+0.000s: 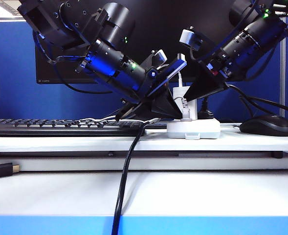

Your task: Unplug the white charger from the socket, then place it next to the socket.

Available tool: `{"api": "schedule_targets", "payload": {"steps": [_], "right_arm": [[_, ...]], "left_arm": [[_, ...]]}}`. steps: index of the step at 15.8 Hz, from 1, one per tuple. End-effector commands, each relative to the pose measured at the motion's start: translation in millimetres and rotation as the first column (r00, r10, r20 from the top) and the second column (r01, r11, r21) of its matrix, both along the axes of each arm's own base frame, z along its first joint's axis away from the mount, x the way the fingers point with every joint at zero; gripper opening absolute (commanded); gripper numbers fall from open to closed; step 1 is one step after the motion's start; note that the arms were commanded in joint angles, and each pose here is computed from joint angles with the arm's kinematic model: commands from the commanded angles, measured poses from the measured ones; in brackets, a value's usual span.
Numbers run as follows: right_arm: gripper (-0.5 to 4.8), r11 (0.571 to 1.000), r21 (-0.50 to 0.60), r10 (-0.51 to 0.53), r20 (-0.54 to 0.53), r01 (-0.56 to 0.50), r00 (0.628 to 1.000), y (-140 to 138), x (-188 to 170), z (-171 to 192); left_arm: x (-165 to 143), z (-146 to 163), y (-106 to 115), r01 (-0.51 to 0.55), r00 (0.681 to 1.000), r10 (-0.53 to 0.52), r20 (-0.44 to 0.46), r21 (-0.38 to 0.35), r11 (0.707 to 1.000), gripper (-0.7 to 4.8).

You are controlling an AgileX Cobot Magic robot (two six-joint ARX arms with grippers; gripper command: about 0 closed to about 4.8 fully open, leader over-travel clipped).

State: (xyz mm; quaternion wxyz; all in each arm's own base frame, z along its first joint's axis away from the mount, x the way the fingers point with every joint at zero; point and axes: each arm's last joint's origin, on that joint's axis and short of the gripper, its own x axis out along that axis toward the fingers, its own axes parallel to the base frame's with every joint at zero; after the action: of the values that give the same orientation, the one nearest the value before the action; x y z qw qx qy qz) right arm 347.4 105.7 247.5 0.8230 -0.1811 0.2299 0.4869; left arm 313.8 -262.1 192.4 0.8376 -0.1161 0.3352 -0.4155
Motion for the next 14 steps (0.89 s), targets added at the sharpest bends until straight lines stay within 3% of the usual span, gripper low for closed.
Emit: {"api": "schedule_targets", "payload": {"steps": [1, 3, 6, 8, 11, 14], "right_arm": [[0.71, 0.995, 0.077, 0.061, 0.114, -0.070, 0.992, 6.0, 0.8, 17.0], [0.41, 0.991, 0.129, 0.025, 0.075, -0.035, 0.997, 6.1, 1.7, 20.0], [0.40, 0.992, 0.114, 0.032, 0.111, -0.045, 0.993, 6.2, 2.2, 21.3], [0.08, 0.981, 0.194, -0.003, 0.039, -0.005, 0.999, 7.0, 3.5, 23.7], [0.08, 0.987, 0.155, 0.027, 0.110, -0.045, 0.994, 5.0, 3.9, 24.4], [0.08, 0.971, 0.230, 0.047, 0.062, -0.060, 0.997, 6.8, 3.6, 27.0]], "left_arm": [[-1.5, -9.0, -1.2, 0.006, 0.999, -0.005, -0.032, 0.036, 0.999, -0.04], [-1.5, -9.0, -1.2, 0.006, 0.999, -0.005, -0.032, 0.036, 0.999, -0.04], [-1.7, -9.3, -1.1, 0.007, 0.999, -0.005, -0.036, 0.038, 0.999, -0.04], [-2.0, -9.9, -0.9, 0.006, 0.999, -0.005, -0.042, 0.043, 0.999, -0.04], [-2.4, -10.1, -1.2, 0.008, 0.999, -0.006, -0.043, 0.044, 0.999, -0.04], [-2.4, -10.1, -1.1, 0.008, 0.999, -0.006, -0.044, 0.044, 0.999, -0.04]]}}
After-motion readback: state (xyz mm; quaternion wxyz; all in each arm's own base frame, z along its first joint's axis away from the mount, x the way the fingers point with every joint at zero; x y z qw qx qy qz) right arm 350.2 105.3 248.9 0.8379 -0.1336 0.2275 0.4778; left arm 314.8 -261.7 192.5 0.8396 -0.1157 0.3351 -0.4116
